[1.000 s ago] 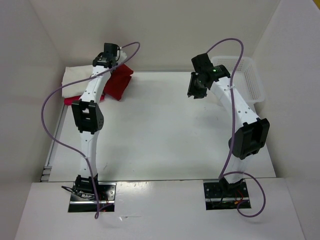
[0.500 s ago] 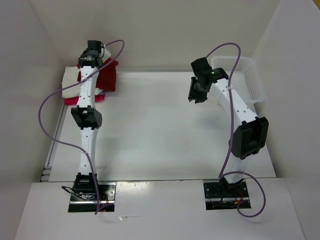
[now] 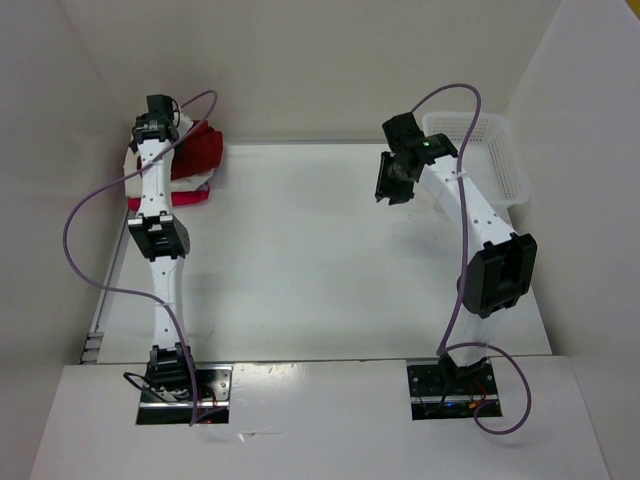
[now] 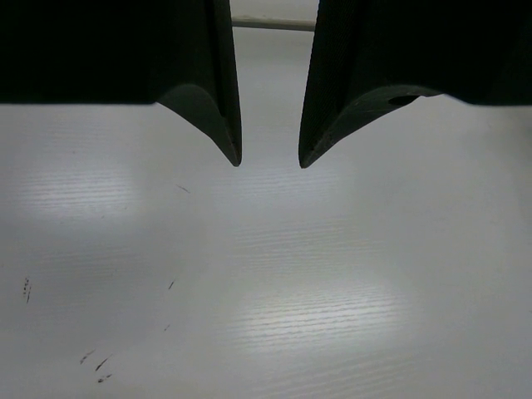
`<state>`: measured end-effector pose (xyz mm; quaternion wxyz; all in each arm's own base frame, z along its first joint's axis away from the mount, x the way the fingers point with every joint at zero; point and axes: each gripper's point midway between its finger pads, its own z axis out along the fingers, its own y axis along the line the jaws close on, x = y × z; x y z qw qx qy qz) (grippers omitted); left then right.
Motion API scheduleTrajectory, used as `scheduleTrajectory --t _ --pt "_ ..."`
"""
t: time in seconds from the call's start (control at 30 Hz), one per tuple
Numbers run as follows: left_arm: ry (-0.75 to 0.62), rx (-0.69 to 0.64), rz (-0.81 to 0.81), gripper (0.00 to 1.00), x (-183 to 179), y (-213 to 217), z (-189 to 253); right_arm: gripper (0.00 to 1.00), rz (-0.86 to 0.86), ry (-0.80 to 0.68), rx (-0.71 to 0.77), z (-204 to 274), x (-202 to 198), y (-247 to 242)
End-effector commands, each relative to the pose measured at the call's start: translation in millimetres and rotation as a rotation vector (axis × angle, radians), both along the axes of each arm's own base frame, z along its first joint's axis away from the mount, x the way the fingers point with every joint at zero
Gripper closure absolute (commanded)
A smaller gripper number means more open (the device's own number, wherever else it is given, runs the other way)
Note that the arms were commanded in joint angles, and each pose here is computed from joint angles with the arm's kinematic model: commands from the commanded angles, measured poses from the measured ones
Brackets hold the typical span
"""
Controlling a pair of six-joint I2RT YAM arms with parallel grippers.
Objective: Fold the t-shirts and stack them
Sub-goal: Put the neatly folded tshirt into the corner of the board with the left arm
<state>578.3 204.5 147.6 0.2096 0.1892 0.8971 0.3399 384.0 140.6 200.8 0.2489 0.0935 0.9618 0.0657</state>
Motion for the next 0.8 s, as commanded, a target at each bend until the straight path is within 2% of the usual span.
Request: scheduleTrajectory --t 0.0,0.03,0.17,0.43,0.63,0.77 --pt "-0.035 -0.014 0.048 0.12 -4 8 3 0.61 0.011 -0.058 0.020 18 12 2" --pt "-0.053 -0.020 0.058 0.00 -2 8 4 0.59 0.011 -0.058 0.020 18 12 2" --pt "-0.159 0.010 0.114 0.00 0 27 34 0.59 0.026 -0.050 0.043 17 13 8" --pt "-0.356 0.027 0.111 0.00 -1 25 115 0.59 0.041 -0.043 0.066 11 11 13" --pt "-0.406 -0.092 -0.049 0.00 22 -41 127 0.59 0.040 -0.041 0.065 8 11 13" --pt "-0.359 -0.148 -0.151 0.00 45 -88 93 0.59 0.040 -0.031 0.062 5 9 12"
